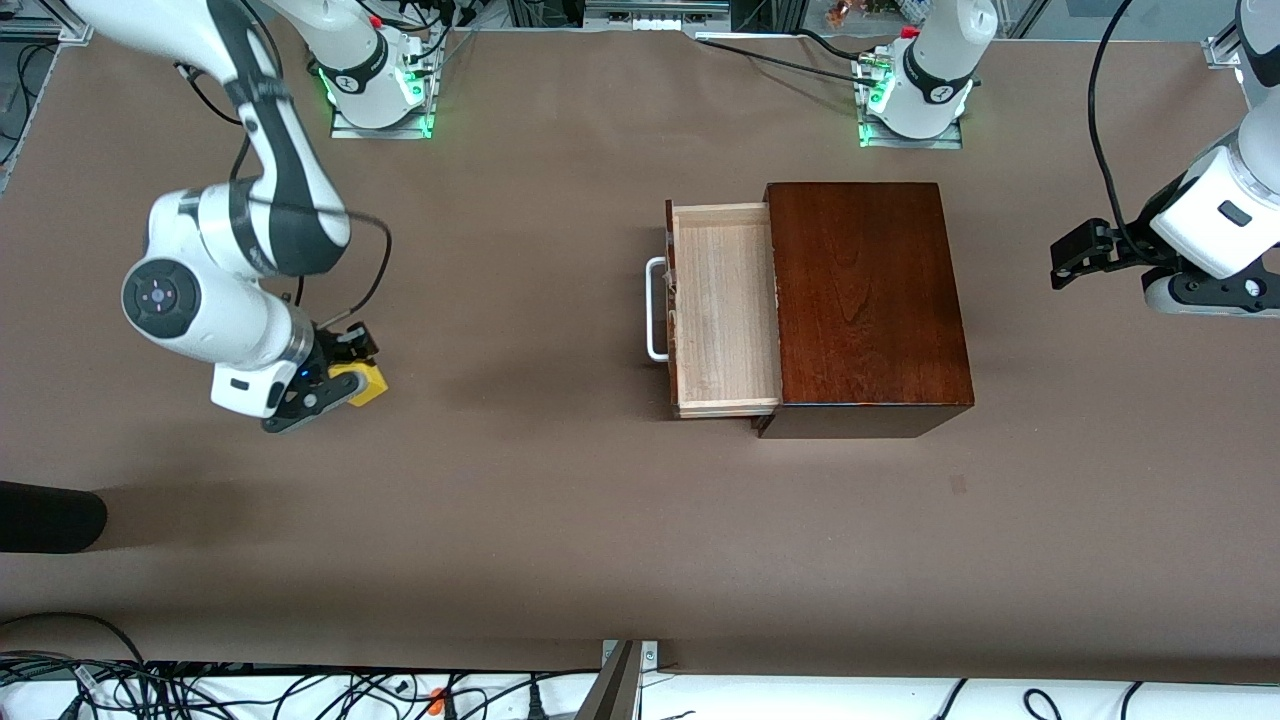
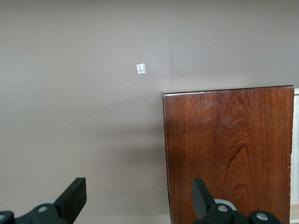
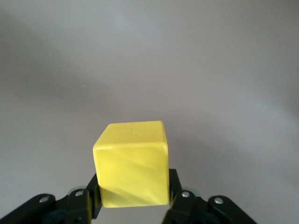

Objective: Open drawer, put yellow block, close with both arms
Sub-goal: 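Carry the yellow cube with the right gripper into the open drawer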

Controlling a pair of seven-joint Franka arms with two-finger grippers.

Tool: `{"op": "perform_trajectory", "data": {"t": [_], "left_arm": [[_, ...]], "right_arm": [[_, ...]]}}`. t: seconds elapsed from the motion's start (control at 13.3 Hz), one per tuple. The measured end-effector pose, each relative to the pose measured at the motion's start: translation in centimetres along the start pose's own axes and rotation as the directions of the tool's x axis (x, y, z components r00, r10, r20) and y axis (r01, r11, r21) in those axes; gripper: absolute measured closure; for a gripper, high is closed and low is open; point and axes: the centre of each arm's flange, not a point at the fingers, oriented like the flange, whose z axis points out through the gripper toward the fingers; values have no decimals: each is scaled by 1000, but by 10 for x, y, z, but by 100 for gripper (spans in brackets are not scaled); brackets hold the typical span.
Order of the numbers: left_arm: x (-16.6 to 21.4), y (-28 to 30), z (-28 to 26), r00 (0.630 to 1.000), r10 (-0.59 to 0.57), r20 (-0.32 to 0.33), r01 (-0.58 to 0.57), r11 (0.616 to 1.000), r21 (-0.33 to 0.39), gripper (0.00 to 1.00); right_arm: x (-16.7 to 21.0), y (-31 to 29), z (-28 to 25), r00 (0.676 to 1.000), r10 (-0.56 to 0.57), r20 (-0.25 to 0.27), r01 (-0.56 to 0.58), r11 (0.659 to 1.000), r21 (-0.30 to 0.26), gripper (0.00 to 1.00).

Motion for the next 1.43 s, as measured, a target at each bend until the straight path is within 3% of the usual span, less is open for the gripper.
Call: {"op": "perform_trajectory", "data": {"t": [0.3,0.75,1.05,1.43], "left_arm": [[0,1,-3,1000,2,-6,-2,1000,0,0],[0,1,-3,1000,2,-7,-2,1000,0,0],[0,1,-3,1000,2,-7,-2,1000,0,0],[0,2,-5,1000,3,-9,-3,1000,0,0]], "right_arm": [[48,-108,-36,975,-208,-71,209,978,0,44],[105,-303,-48,862,-497,-100,494,868,-55,44],[113,-417,-34,785,-613,-88,601,788,-131,44],[106,-480,-17,717,-695,-56,677,713,-184,44]]}}
